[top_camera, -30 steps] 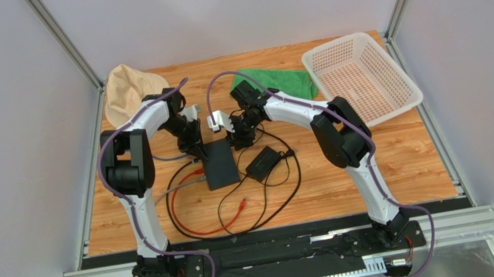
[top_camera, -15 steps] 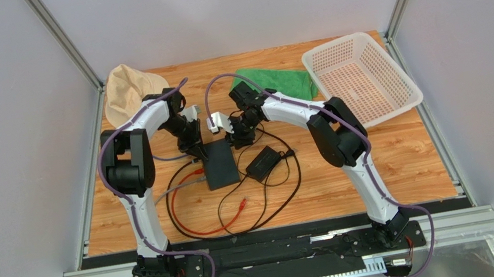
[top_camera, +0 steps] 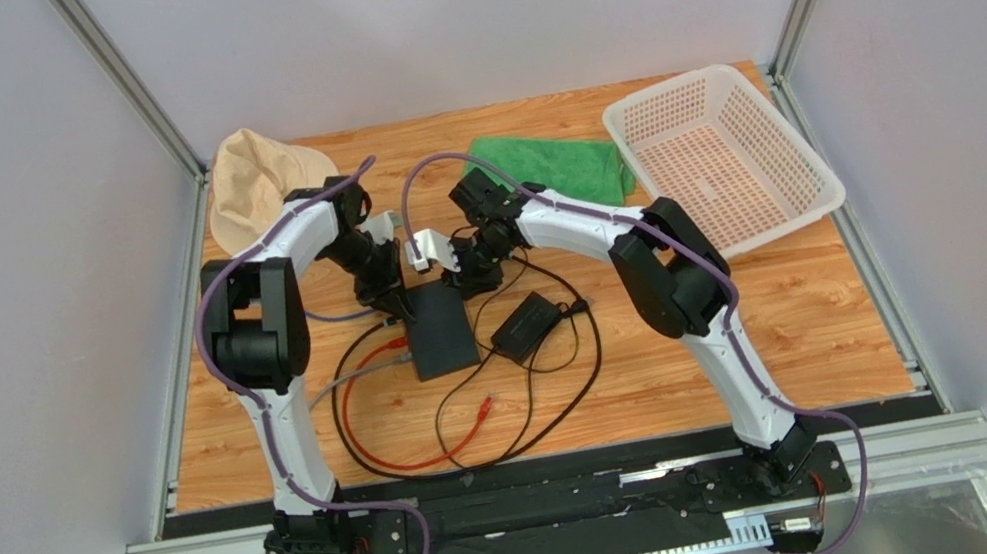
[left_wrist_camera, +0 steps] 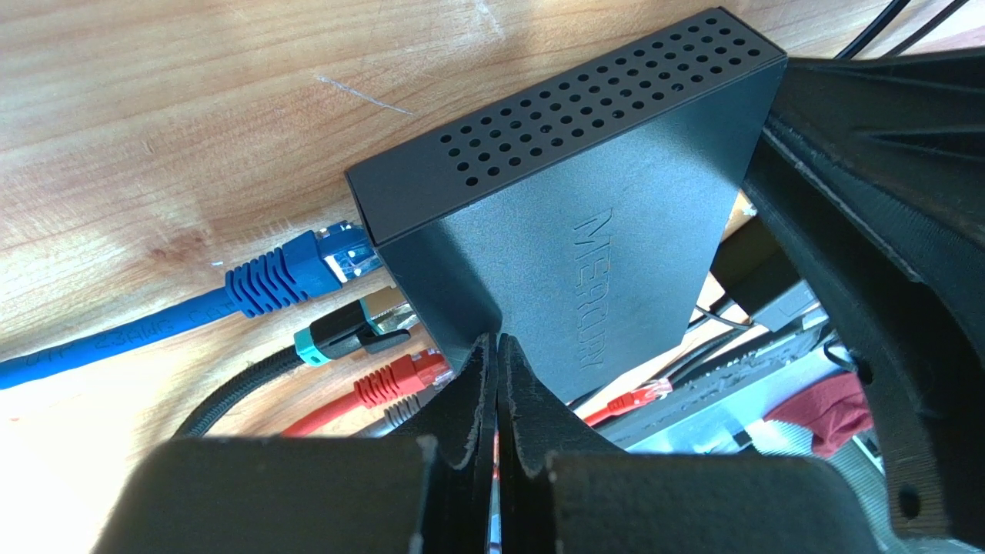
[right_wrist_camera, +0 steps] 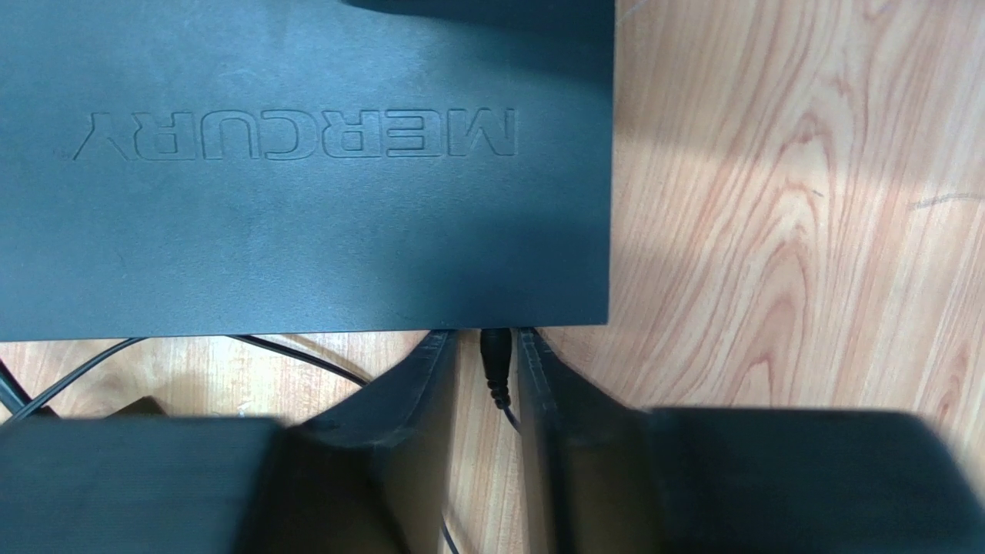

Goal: Pull the plug from the switch port

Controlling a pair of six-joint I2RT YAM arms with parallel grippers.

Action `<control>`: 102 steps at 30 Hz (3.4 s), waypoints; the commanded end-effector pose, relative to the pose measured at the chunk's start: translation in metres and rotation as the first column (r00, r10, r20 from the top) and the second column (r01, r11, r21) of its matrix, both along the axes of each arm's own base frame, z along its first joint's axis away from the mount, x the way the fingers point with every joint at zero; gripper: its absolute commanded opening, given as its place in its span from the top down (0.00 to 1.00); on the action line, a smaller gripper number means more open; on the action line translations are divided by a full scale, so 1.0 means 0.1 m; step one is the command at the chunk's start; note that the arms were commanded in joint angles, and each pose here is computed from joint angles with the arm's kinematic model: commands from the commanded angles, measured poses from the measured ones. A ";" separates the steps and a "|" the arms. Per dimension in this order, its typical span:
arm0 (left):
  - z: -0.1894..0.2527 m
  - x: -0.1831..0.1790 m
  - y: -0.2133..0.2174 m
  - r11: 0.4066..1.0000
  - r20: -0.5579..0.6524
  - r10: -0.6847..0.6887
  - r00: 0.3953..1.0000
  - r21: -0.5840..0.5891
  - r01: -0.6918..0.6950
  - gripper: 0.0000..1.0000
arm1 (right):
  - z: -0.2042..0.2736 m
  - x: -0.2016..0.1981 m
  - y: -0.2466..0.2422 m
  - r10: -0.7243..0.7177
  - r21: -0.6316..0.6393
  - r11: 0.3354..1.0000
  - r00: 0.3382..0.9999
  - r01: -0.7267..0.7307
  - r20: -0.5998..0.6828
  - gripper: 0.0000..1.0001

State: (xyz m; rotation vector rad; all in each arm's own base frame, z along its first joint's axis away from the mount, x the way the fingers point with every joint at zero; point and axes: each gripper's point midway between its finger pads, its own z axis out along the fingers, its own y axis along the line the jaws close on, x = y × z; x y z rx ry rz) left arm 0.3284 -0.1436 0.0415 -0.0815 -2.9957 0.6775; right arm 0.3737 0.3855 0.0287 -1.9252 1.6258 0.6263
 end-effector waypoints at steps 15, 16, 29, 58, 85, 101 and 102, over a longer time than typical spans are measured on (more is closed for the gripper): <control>-0.19 0.01 0.08 0.992 -0.005 -0.064 0.998 0.106 0.064 1.00 | 0.05 -0.13 -0.07 0.007 0.006 1.000 0.992 -0.006 -0.127 1.00; -0.18 0.01 0.08 0.992 -0.006 -0.063 0.998 0.106 0.063 1.00 | 0.06 -0.15 -0.08 0.017 0.003 1.000 0.989 -0.016 -0.144 1.00; -0.18 0.01 0.07 0.991 -0.019 -0.081 0.997 0.101 0.082 1.00 | -0.16 0.50 -0.30 -0.238 -0.108 0.961 0.960 0.255 0.149 1.00; -0.02 0.08 0.00 0.992 0.054 -0.124 0.991 0.042 0.122 1.00 | -0.37 -0.12 -0.58 -0.071 -0.267 0.963 0.994 0.047 -0.080 1.00; -0.31 -0.44 -0.22 0.975 -0.190 0.221 0.957 0.048 -0.216 1.00 | -0.41 -0.18 -0.59 -0.136 -0.294 0.952 0.981 0.090 -0.140 1.00; -0.55 -0.42 -0.25 0.978 -0.239 0.210 0.948 0.052 -0.203 1.00 | -0.29 -0.60 -0.66 -0.107 -0.327 0.945 0.919 -0.025 -0.379 1.00; -0.56 -0.42 -0.25 0.978 -0.239 0.210 0.948 0.052 -0.203 1.00 | -0.30 -0.60 -0.66 -0.142 -0.340 0.940 0.913 0.004 -0.381 1.00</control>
